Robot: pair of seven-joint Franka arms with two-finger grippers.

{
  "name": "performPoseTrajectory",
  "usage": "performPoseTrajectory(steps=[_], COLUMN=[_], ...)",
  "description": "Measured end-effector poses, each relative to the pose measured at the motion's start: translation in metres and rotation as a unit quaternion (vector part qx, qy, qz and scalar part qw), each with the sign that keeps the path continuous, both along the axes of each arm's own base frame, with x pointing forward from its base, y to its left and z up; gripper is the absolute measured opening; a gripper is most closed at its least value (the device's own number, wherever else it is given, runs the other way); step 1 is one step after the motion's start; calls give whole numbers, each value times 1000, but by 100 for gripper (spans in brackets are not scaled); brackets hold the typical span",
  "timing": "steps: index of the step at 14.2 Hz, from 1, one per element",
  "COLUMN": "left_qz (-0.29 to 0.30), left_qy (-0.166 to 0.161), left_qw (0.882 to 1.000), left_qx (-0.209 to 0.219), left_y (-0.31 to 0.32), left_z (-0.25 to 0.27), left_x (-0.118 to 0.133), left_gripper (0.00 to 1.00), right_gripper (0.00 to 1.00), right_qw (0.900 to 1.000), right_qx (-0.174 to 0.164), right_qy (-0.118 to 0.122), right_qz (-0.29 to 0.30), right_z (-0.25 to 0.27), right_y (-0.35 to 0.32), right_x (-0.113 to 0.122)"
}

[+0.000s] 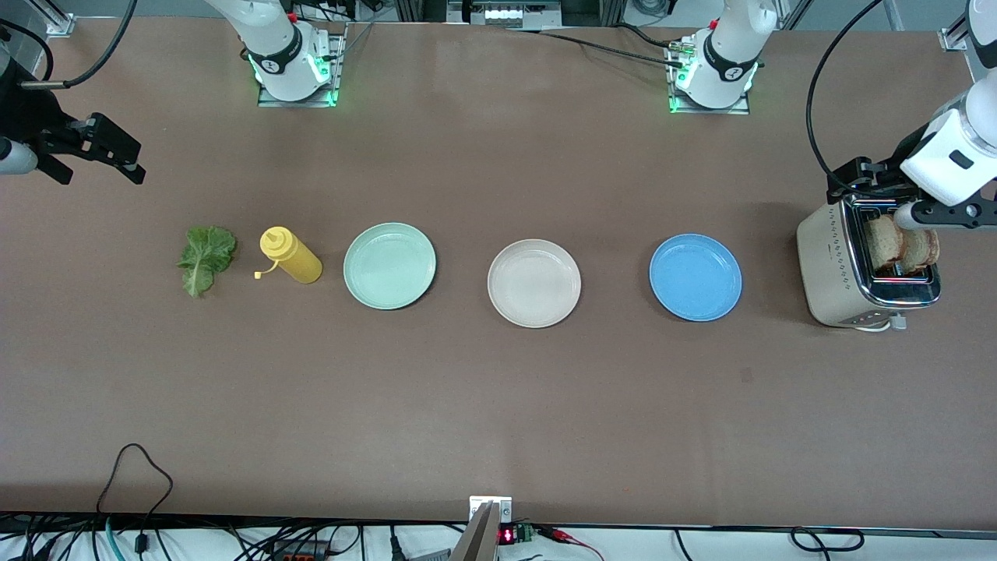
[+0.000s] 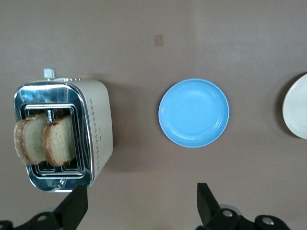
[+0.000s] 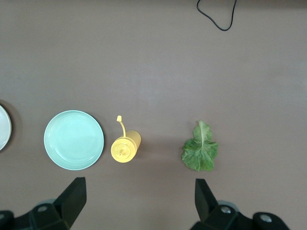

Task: Make sandwich in beige plate with both arms
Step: 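Move the left gripper down toward the bread slices in the toaster, then grasp a toast slice with the left gripper and lift it out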

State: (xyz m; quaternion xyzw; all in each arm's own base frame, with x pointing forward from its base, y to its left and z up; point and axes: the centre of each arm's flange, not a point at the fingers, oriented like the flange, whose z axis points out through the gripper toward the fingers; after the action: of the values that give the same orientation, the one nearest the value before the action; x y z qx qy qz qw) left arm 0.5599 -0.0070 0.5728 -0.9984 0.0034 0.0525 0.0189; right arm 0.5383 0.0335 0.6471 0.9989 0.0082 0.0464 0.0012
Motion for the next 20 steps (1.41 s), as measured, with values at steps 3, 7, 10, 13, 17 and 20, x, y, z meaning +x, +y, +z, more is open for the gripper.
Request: performPoseTrajectory(steps=[3,7,10,13,17,20], left_qz=[12,23,12,11,-1,-3], left_qy=[4,28,48,56,41,43], left_qw=[1000,999,999,998,999,999], left_qx=[1,-5,-18,-23,-26,-27], left_y=[13,73,141,163,190,192], left_z=[-12,-40,-75,-106,-147,-168], left_x=[22,33,35,39,34,28], left_gripper=[100,100,100,100,100,100], right_gripper=[100,100,100,100,100,100], right_qw=[1000,1000,1000,1000,1000,1000], right_qx=[0,0,0,0,0,0], right_qy=[1,1,1,1,1,1], right_qz=[-2,-2,-2,-2,-2,-2], right_z=[-1,-1,-1,-1,-1,-1], right_y=[-2,-2,-2,-2,-2,-2], right_x=[-1,-1,-1,-1,-1,-1])
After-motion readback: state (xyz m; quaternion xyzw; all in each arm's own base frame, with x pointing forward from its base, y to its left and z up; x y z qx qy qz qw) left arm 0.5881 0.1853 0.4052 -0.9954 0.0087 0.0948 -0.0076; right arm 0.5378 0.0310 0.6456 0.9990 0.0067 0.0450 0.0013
